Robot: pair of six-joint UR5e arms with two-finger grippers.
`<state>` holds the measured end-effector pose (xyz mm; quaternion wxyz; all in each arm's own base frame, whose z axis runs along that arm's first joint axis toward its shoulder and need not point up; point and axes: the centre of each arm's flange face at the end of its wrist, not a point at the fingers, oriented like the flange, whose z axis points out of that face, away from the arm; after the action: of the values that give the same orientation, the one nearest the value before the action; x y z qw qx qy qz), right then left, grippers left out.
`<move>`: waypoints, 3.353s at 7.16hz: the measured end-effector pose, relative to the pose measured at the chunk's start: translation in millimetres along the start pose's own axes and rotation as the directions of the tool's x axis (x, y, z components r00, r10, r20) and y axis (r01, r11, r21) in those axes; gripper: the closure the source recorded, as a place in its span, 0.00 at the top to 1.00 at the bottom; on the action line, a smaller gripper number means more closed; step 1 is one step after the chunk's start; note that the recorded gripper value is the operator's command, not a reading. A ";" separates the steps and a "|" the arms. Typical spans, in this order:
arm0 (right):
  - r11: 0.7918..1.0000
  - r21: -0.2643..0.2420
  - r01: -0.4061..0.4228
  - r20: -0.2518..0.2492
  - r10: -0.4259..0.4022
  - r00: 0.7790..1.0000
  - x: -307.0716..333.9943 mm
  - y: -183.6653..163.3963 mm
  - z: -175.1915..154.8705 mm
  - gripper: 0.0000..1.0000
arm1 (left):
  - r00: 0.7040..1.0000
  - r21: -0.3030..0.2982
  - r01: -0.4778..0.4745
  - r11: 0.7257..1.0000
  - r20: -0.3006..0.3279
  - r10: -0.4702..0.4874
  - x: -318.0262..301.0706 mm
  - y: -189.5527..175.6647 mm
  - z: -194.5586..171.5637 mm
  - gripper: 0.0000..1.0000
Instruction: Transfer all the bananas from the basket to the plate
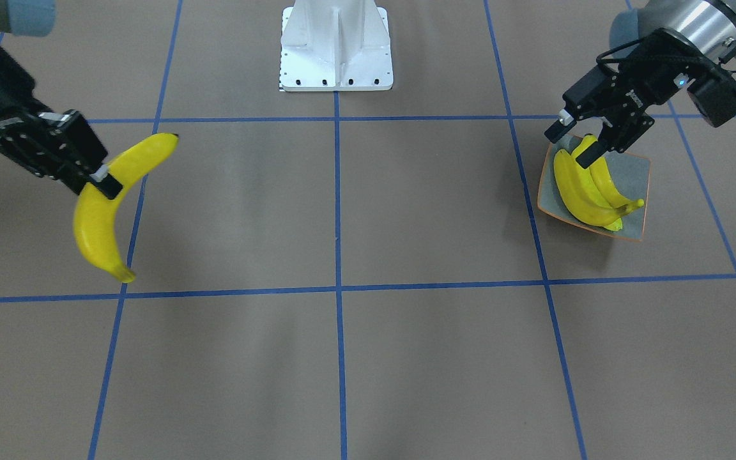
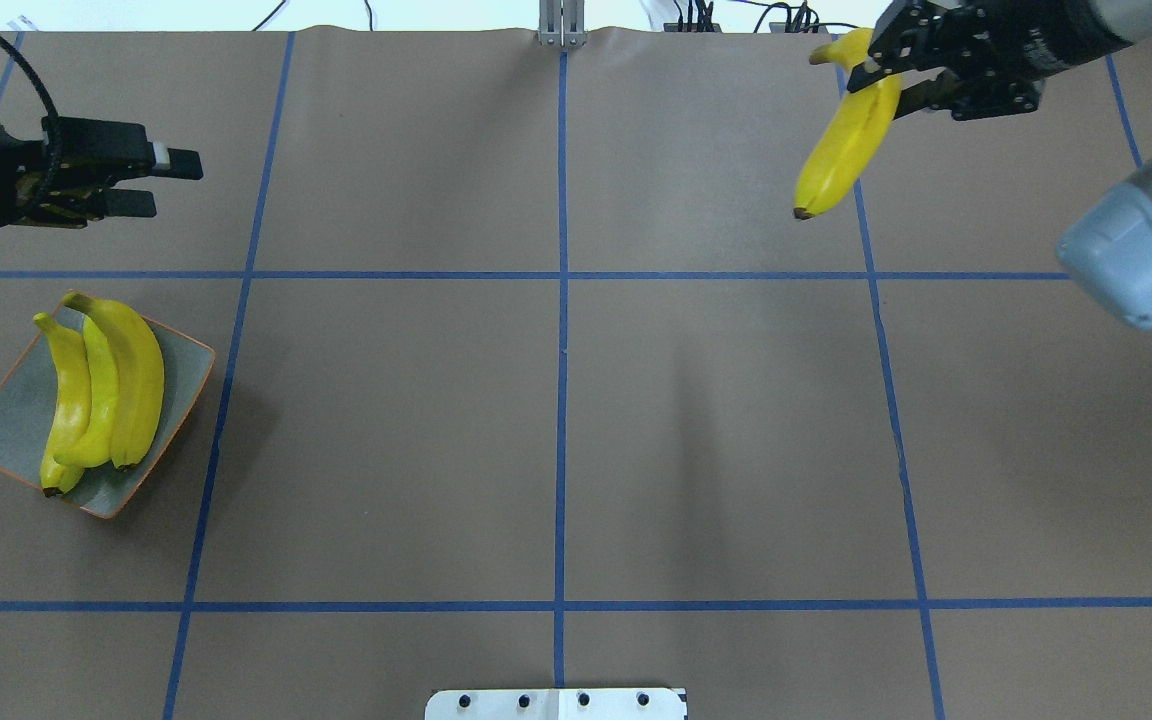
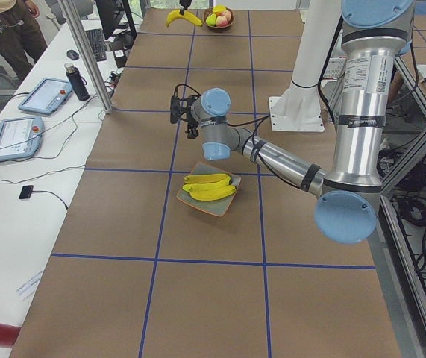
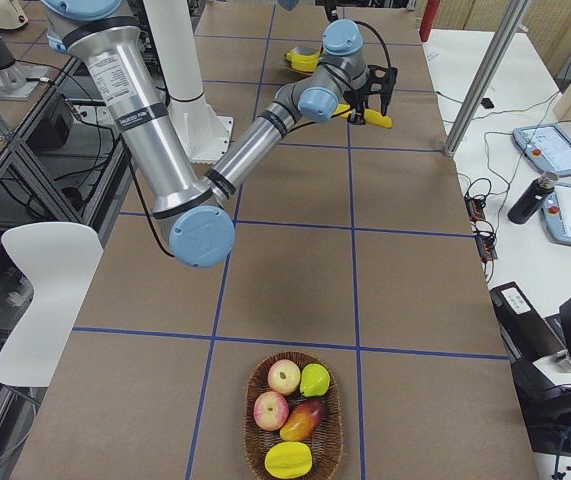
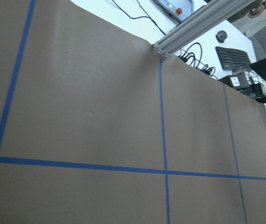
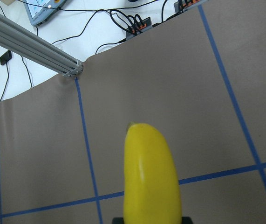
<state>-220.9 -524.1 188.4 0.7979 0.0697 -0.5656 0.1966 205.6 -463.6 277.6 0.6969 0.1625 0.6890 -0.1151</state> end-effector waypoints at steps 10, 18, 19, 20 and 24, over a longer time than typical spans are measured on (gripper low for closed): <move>0.993 -0.115 0.021 0.149 -0.003 0.989 -149.5 173.0 68.3 0.00 | 0.965 -0.290 -0.067 0.955 -0.261 -0.011 118.4 122.7 96.2 0.98; 0.994 -0.111 0.004 0.168 0.015 0.986 -159.3 198.0 71.4 0.00 | 0.959 -0.304 -0.079 0.949 -0.282 -0.011 126.0 130.2 103.4 0.85; 0.993 -0.115 0.006 0.170 0.014 0.985 -160.7 200.1 71.3 0.00 | 0.959 -0.304 -0.080 0.949 -0.284 -0.010 127.7 129.8 104.4 0.71; 0.993 -0.119 0.009 0.171 0.011 0.985 -161.2 202.8 71.9 0.00 | 0.959 -0.304 -0.080 0.949 -0.284 -0.010 128.2 129.5 105.3 0.36; 0.992 -0.121 0.032 0.187 -0.009 0.982 -165.7 206.6 67.2 1.00 | 0.960 -0.269 -0.063 0.961 -0.278 -0.015 126.4 125.4 108.1 0.00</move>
<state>-407.7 -396.8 34.8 0.7463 0.0440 -0.6481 0.1454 356.6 -381.7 159.7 0.6104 0.0869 0.7872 0.0140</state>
